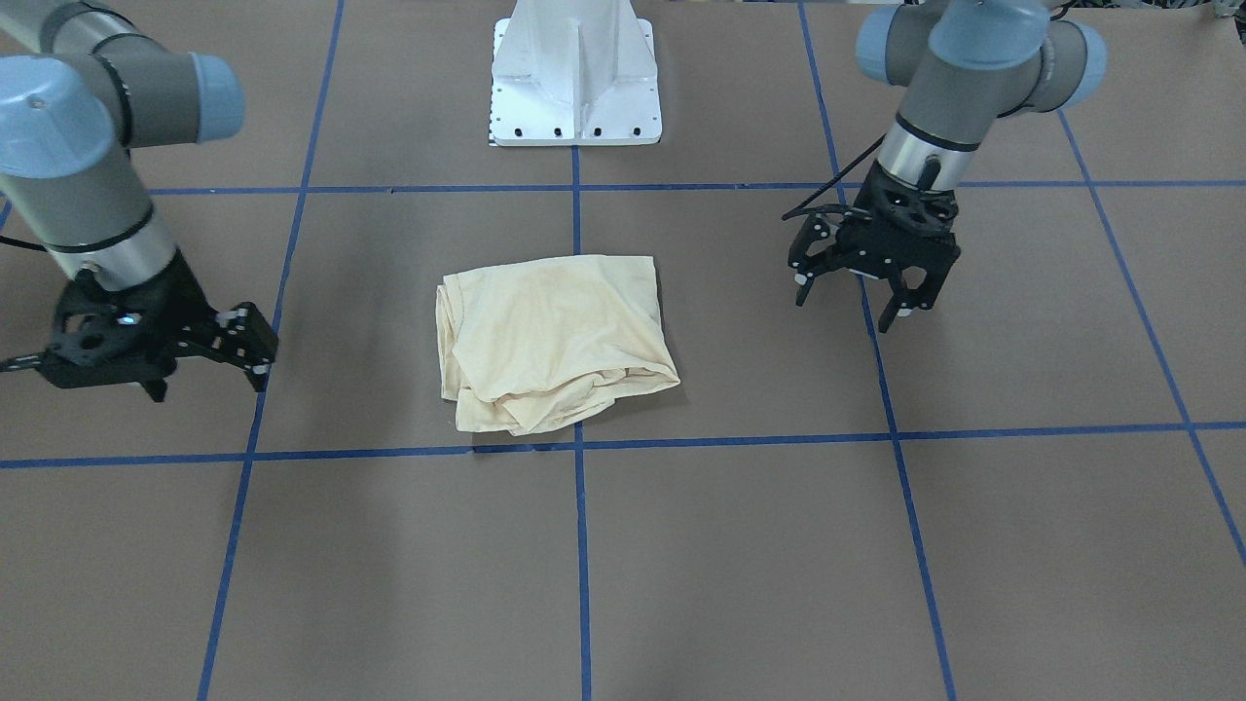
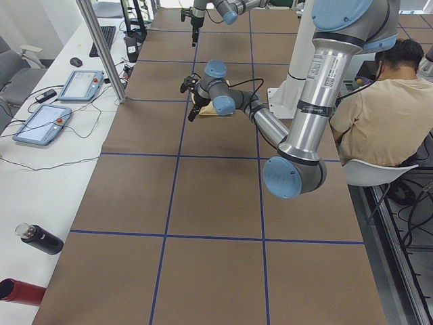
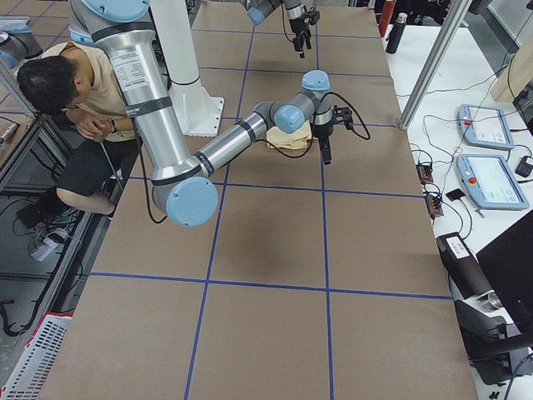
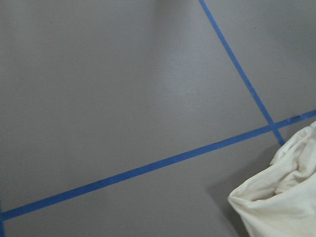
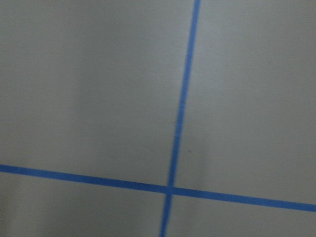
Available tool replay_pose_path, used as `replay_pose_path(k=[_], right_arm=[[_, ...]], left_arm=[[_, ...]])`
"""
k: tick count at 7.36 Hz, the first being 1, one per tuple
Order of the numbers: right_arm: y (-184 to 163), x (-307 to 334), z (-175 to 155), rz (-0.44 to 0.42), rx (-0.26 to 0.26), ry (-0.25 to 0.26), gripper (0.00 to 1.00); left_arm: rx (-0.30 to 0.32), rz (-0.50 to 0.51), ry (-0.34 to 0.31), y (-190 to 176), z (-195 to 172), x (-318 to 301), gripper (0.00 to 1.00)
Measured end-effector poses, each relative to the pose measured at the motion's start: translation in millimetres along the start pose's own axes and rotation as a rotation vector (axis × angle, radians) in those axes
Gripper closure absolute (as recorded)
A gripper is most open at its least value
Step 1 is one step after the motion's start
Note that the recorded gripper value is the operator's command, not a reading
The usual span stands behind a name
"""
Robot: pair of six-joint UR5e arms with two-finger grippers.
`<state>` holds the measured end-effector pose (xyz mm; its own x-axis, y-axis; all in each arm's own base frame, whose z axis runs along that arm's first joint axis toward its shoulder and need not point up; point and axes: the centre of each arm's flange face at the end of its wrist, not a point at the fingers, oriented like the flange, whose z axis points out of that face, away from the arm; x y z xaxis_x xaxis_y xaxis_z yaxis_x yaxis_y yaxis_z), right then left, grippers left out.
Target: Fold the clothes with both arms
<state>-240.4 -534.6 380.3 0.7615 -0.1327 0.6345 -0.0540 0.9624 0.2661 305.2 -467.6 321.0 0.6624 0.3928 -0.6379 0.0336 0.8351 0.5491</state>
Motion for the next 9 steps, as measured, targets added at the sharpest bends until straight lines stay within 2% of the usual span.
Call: replay_pose_path(k=[1,3,5,7,8,9], right_arm=[[23.8,73.3,-7.5,-0.046,-0.023,0.025,0.00],[83.6,224.8,-32.0,-0.092,-0.067,0.049,0.00],[148.7,340.8,-51.5,-0.126,-0.099,0.064,0.00],[189.5,399.1,-36.4,-0.053,-0.162,0.064,0.00],[199.4,411.8,-25.0,-0.015,-0.192,0.040,0.00],[197.8,410.1,-25.3,-0.002,-0.192,0.012,0.00]], left_arm=[[-0.009,0.062,-0.047,9.0,-20.5,-44.7,0.00],[-0.049,0.164,-0.101,26.0,-72.4,-158.2,0.00],[-0.102,0.124,-0.160,76.6,-115.6,-263.0,0.00],[-0.107,0.021,-0.227,108.5,-144.7,-329.7,0.00],[-0.109,-0.010,-0.250,115.4,-160.7,-350.9,0.00],[-0.147,0.006,-0.258,125.4,-165.1,-368.3,0.00]])
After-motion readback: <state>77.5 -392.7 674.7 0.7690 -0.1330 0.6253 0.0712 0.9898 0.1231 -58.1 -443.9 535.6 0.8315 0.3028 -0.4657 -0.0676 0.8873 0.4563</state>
